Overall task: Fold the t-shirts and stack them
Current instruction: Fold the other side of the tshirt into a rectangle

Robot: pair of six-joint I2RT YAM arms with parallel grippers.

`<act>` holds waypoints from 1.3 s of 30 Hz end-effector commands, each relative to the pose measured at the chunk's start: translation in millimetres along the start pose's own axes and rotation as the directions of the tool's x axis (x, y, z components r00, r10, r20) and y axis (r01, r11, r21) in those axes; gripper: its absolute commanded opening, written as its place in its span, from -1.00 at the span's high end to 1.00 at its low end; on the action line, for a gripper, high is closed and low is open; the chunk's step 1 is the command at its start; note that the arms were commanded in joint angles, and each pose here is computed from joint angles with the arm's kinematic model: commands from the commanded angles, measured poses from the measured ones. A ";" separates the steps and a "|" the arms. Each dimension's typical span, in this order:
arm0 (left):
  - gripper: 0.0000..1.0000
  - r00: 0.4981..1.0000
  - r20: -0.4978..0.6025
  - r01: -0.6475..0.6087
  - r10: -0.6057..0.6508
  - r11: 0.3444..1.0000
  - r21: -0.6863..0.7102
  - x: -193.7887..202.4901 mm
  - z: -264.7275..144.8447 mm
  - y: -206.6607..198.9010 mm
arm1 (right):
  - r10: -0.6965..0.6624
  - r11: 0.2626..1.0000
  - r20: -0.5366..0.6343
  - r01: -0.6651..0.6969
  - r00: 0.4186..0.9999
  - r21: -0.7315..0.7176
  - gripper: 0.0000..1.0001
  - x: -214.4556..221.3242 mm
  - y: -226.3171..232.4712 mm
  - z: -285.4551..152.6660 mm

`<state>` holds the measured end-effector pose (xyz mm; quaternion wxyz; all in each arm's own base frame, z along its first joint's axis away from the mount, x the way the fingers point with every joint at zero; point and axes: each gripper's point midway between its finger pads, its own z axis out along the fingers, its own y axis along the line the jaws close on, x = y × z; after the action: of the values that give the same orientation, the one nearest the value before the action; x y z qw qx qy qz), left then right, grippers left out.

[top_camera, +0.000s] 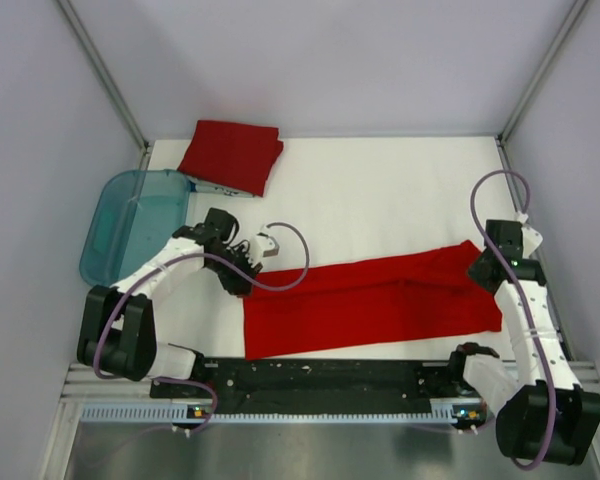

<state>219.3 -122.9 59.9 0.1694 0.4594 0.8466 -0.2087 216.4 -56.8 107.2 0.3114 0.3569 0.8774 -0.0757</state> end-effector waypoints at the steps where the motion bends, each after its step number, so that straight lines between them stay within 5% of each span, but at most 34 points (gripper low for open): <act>1: 0.26 0.995 -0.045 -0.079 0.085 0.991 0.111 13.2 -6.1 -21.9 | 0.070 0.993 0.097 -0.079 0.993 0.087 0.07 -19.6 -15.2 -4.9; 3: -0.07 0.992 -0.038 -0.113 0.121 0.978 0.173 13.0 -16.5 -36.3 | 0.110 0.982 0.157 -0.132 0.981 0.136 -0.33 -30.4 -28.2 -15.2; 7: -0.24 0.971 0.014 -0.233 0.238 0.935 0.267 7.9 -44.2 -62.7 | 0.135 0.984 0.283 -0.163 0.950 0.078 -0.42 -61.3 -27.2 -43.8; 9: -0.17 0.966 0.037 -0.257 0.256 0.933 0.250 1.4 -49.9 -62.8 | 0.068 0.993 0.285 -0.037 0.956 -0.112 -0.19 -71.3 8.8 -53.4; 12: 0.06 0.981 0.073 -0.187 0.179 0.976 0.112 -23.2 -35.6 -29.5 | -0.024 0.893 0.210 0.115 0.977 -0.435 0.10 -54.3 81.7 -60.4; 15: 0.32 0.998 0.051 -0.051 0.048 0.997 0.066 -33.0 -15.9 -5.0 | -0.214 0.845 0.126 0.248 0.969 -0.474 0.28 -14.7 121.4 -41.3; 20: 0.40 0.999 -0.025 0.024 -0.024 1.000 0.016 -22.9 9.1 16.0 | -0.450 0.779 -0.040 0.370 0.892 -0.506 1.00 32.3 156.2 -9.6; 30: 0.40 0.983 -0.158 0.089 -0.093 0.995 -0.033 14.3 43.8 27.4 | -0.622 0.759 -0.222 0.509 0.751 -0.405 1.00 94.0 142.1 41.3; 39: 0.38 0.979 -0.184 0.079 -0.089 0.995 -0.061 16.9 43.2 34.6 | -0.584 0.790 -0.279 0.457 0.762 -0.408 1.00 118.1 114.1 -13.6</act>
<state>231.8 -125.1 19.0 0.0900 0.4309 0.8786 -0.1850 246.9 86.5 42.7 0.1561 0.0398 0.9863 0.0349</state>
